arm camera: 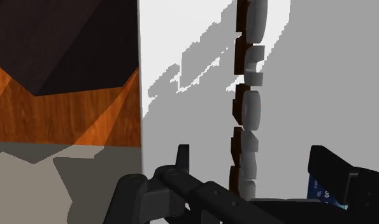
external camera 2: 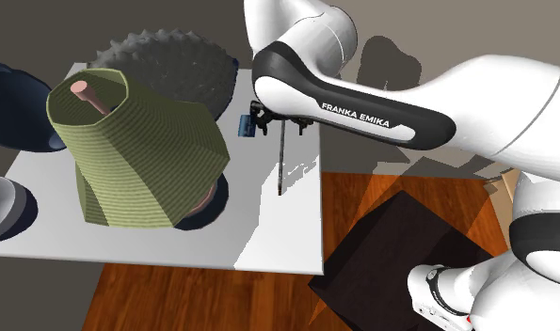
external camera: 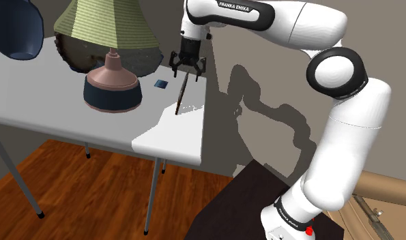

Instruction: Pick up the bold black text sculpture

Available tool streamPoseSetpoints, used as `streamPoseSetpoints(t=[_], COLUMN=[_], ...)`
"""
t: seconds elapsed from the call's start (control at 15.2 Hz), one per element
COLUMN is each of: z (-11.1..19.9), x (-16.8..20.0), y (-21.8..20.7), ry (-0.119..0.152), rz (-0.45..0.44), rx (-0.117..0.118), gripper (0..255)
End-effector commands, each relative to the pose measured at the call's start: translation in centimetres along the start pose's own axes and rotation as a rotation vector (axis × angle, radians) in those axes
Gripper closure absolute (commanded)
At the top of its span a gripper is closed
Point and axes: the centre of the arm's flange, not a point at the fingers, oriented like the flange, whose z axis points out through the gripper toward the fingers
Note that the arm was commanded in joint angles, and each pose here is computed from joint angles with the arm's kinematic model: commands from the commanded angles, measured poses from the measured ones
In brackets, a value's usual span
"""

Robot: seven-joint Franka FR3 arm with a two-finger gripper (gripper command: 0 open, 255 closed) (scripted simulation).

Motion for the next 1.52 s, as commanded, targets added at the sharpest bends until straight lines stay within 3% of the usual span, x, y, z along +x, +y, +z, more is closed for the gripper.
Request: streamPoseSetpoints(t=[0.0,0.33,0.4,0.99,1.45], z=[1.1,2.9,3.0,2.9,-0.7], x=[0.3,0.5,0.5,0.5,0.1], y=[-0.1,-0.2,-0.3,-0.2,0.0], ry=[0.000,0.000,0.000,0.000,0.000], rz=[0.004,0.004,0.003,0.004,0.004], rx=[0.000,0.000,0.000,0.000,0.000], gripper=[0,0,255,255,255])
